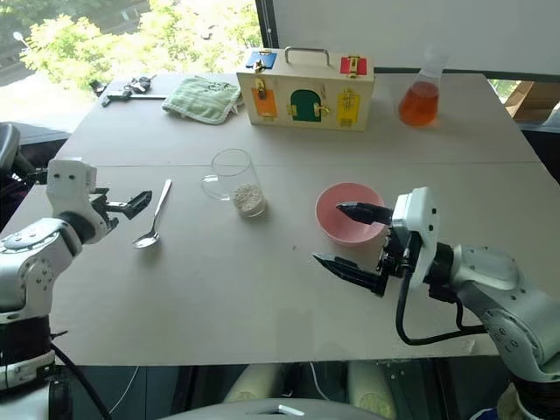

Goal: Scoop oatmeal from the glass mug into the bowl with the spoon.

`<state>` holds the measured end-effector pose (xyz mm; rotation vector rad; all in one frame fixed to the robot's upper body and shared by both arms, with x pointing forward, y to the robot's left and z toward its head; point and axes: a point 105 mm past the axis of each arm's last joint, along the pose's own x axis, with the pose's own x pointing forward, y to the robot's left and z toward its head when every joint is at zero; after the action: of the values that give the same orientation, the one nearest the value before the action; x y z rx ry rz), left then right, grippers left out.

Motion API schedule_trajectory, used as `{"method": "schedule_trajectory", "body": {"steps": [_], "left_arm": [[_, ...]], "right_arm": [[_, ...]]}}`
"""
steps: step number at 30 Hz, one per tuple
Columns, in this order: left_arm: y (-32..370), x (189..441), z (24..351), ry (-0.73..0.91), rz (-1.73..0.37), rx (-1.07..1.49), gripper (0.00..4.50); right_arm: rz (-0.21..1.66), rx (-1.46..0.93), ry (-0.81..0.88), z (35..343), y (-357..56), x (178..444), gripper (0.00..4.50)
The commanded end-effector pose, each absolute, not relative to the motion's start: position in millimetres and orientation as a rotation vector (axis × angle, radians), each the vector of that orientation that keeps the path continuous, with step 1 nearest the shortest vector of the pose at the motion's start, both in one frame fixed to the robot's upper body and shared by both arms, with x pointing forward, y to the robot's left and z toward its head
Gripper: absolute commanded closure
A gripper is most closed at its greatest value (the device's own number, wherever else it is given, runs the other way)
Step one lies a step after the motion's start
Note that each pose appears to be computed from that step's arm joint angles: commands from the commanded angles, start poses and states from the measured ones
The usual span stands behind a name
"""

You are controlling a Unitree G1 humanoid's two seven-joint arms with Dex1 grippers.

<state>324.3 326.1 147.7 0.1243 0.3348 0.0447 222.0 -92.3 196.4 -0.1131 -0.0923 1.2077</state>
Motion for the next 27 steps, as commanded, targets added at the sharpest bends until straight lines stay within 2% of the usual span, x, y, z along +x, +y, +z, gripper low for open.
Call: {"method": "schedule_trajectory", "body": {"steps": [1,10,13,16,17,21,22,25,27], "left_arm": [[319,329,134,0.382,0.017,0.125,0.04],[321,329,108,0.509,0.054,0.063,0.04],[321,325,100,0.56,0.043,0.126,0.79],[322,320,93,0.607,0.045,0.132,2.14],[321,319,91,0.617,0.045,0.128,2.71],[324,316,86,0.627,0.079,0.09,4.35],[324,314,84,0.629,0.086,0.074,4.47],[324,310,83,0.588,0.096,0.041,4.47],[321,310,89,0.504,0.098,-0.007,4.47]], "right_arm": [[1.214,-0.156,-0.15,205,-90,219,0.0],[1.18,-0.152,-0.155,204,-91,220,0.0],[1.174,-0.149,-0.153,203,-92,220,0.0],[1.17,-0.147,-0.153,204,-93,221,0.0],[1.169,-0.147,-0.153,204,-93,221,0.0],[1.165,-0.148,-0.155,204,-94,222,0.0],[1.163,-0.147,-0.156,204,-95,222,0.0],[1.15,-0.143,-0.155,204,-97,224,0.0],[1.141,-0.138,-0.155,203,-99,225,0.0]]}}
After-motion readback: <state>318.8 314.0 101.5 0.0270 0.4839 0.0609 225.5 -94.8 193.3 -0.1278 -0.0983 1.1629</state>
